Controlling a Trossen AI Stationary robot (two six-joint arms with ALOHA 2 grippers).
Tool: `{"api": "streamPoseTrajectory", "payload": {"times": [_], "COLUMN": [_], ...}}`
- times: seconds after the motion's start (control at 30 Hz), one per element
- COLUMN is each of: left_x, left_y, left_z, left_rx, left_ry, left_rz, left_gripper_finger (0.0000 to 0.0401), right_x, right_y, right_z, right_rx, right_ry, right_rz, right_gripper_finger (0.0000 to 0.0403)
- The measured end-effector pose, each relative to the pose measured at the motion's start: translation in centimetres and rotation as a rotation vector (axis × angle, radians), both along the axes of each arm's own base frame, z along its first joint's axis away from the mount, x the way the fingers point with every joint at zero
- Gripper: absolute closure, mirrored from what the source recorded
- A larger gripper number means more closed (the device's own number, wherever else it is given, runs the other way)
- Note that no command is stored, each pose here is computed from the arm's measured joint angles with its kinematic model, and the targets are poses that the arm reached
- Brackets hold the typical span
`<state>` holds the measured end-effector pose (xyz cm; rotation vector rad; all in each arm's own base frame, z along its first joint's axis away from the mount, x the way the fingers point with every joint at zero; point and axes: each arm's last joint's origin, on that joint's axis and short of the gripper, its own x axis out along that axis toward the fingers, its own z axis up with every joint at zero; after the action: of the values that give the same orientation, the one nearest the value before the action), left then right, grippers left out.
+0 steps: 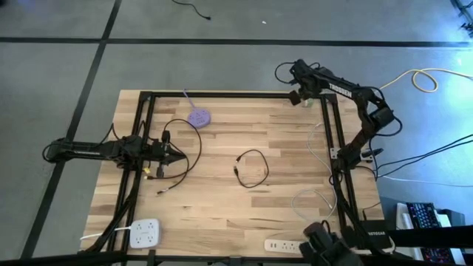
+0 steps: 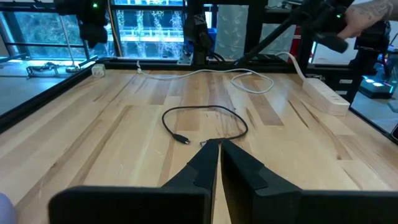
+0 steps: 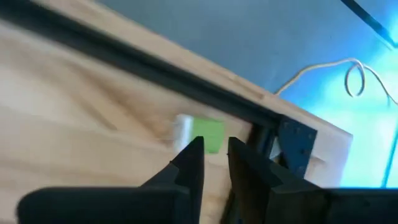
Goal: Insert USB
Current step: Prepare the green charger adapter
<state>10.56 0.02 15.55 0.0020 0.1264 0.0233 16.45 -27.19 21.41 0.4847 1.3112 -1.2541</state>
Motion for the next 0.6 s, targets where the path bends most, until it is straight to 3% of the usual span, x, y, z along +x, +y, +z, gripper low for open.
{"api": "streamPoseTrajectory", "payload": {"times": [0.2, 0.33, 0.43, 0.6], "left_x": [0.0, 0.0, 0.0, 0.0], "left_y": [0.0, 0.0, 0.0, 0.0], "left_z": [0.0, 0.0, 0.0, 0.0], "left_rx": [0.0, 0.0, 0.0, 0.0], "left_ry": [0.0, 0.0, 0.0, 0.0], "left_rz": [0.0, 0.0, 0.0, 0.0], "left_gripper_finger": [0.0396, 0.0396, 0.0396, 0.0396], "right_x": [-0.5, -0.3, -0.2, -0.3], "right_y": [-1.3, -1.7, -1.8, -2.0], "right_z": [-2.3, -3.8, -5.1, -5.9], "right_rx": [0.029, 0.015, 0.082, 0.082], "right_ry": [0.111, 0.188, 0.162, 0.2], "right_rz": [-0.104, -0.135, -0.142, -0.155], "right_gripper_finger": [0.0281, 0.0282, 0.029, 0.0304]}}
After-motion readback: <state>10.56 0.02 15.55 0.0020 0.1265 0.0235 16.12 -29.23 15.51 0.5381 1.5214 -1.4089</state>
